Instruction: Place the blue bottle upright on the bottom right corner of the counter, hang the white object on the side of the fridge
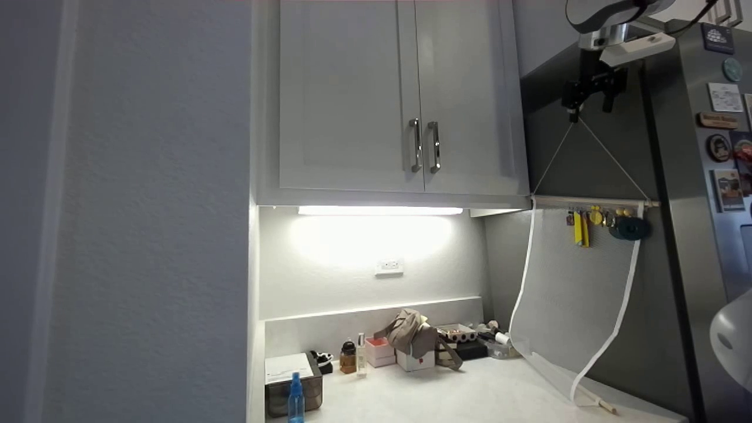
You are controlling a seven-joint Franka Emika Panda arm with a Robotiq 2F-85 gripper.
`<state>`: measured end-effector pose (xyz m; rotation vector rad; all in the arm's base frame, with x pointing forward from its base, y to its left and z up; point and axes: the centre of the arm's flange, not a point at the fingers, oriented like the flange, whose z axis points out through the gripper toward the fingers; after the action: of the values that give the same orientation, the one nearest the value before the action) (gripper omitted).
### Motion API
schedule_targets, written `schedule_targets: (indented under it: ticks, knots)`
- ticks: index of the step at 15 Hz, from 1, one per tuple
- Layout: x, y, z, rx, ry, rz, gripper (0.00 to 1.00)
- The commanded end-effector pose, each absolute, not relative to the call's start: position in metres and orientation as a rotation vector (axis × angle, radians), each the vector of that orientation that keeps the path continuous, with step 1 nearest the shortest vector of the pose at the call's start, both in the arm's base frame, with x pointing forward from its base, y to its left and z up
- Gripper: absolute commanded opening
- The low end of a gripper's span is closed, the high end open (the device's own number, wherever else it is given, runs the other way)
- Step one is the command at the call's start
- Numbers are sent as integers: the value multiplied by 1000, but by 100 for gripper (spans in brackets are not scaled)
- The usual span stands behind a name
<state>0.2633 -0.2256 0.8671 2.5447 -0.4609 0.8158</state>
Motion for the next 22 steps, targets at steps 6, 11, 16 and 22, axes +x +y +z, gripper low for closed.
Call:
schedule_targets:
  ticks: [6,11,16,22]
  knots:
    - [272,-241,824,2453,-561,949,100]
    - [275,-244,813,2417,-567,990,100]
    - [273,-247,804,2352,-510,1010,100]
    - [275,-246,785,2089,-562,1117,100]
